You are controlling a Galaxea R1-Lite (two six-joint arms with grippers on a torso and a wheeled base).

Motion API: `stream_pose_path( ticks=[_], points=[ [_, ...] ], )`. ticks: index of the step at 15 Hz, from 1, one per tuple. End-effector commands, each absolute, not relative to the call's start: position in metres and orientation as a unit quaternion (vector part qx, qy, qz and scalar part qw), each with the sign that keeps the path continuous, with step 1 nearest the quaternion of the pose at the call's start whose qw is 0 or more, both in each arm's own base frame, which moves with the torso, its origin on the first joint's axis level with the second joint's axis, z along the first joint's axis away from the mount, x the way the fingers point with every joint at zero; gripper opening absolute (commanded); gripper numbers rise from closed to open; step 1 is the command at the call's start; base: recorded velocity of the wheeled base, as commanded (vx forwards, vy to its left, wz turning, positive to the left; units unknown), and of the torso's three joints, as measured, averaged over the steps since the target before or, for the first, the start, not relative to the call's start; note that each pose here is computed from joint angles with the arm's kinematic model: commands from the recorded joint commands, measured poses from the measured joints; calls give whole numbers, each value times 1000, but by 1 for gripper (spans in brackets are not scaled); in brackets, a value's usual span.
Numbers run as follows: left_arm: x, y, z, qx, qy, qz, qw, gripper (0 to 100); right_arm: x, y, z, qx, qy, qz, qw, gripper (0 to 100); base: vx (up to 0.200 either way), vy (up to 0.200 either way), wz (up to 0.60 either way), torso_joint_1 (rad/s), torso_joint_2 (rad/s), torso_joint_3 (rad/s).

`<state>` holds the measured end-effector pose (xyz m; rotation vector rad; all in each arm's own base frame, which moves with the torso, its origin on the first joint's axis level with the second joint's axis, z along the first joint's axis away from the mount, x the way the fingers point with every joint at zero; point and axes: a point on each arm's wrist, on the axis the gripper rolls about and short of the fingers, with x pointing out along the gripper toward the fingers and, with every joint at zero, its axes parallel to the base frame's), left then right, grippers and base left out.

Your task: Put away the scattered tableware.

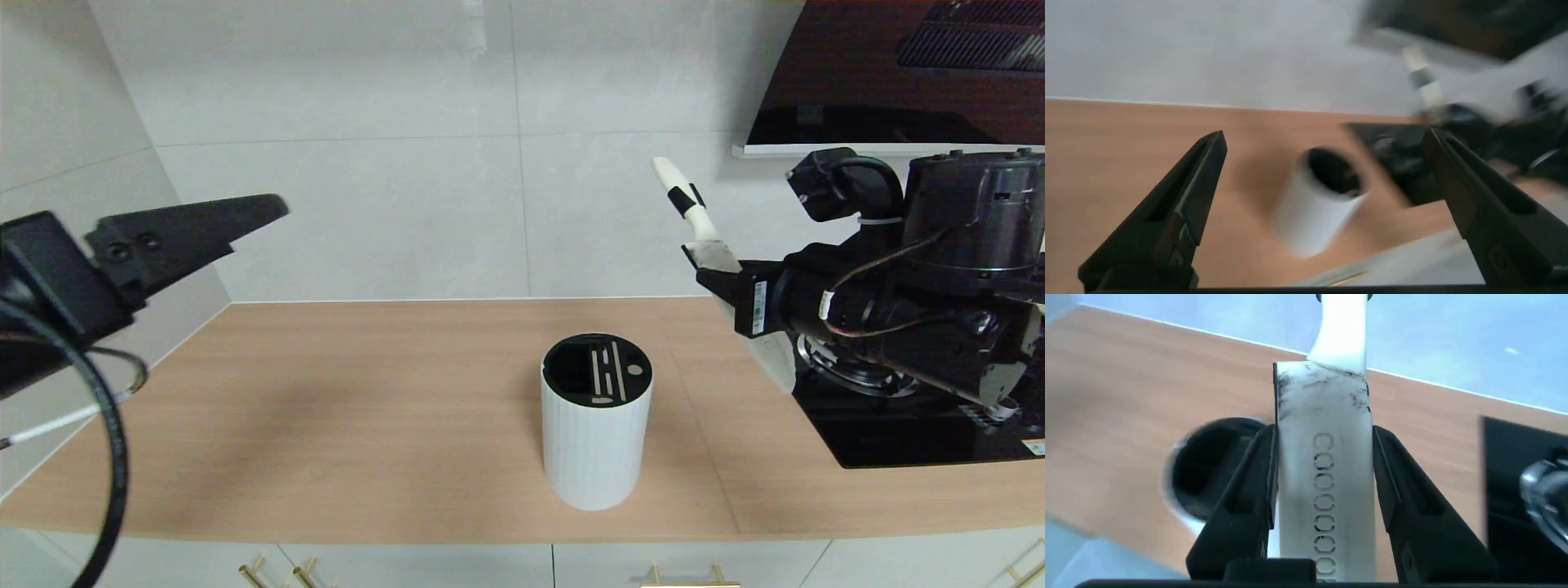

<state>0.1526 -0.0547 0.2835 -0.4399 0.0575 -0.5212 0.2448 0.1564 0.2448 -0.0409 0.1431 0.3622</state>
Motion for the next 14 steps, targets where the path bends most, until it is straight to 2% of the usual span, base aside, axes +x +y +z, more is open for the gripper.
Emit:
stream_pose_path(
  ticks=[1,3,6,8,12,14],
  points=[
    [218,-88,254,-217,78,-269,935,100,240,176,246,-19,70,199,977,0,0,0,0,0,0,0],
    [253,-106,239,-215,71,-280,933,100,232,195,240,-1,82,212,974,0,0,0,0,0,0,0],
    [281,-142,229,-227,102,-322,913,100,217,226,227,2,102,235,967,0,0,0,0,0,0,0],
    [288,-153,228,-232,107,-334,908,100,218,231,224,-1,105,225,969,0,0,0,0,0,0,0],
    [290,-174,217,-273,154,-375,873,100,216,244,214,-5,117,231,966,0,0,0,0,0,0,0],
    [296,-183,209,-278,169,-379,867,100,211,247,214,-6,118,238,964,0,0,0,0,0,0,0]
  ],
)
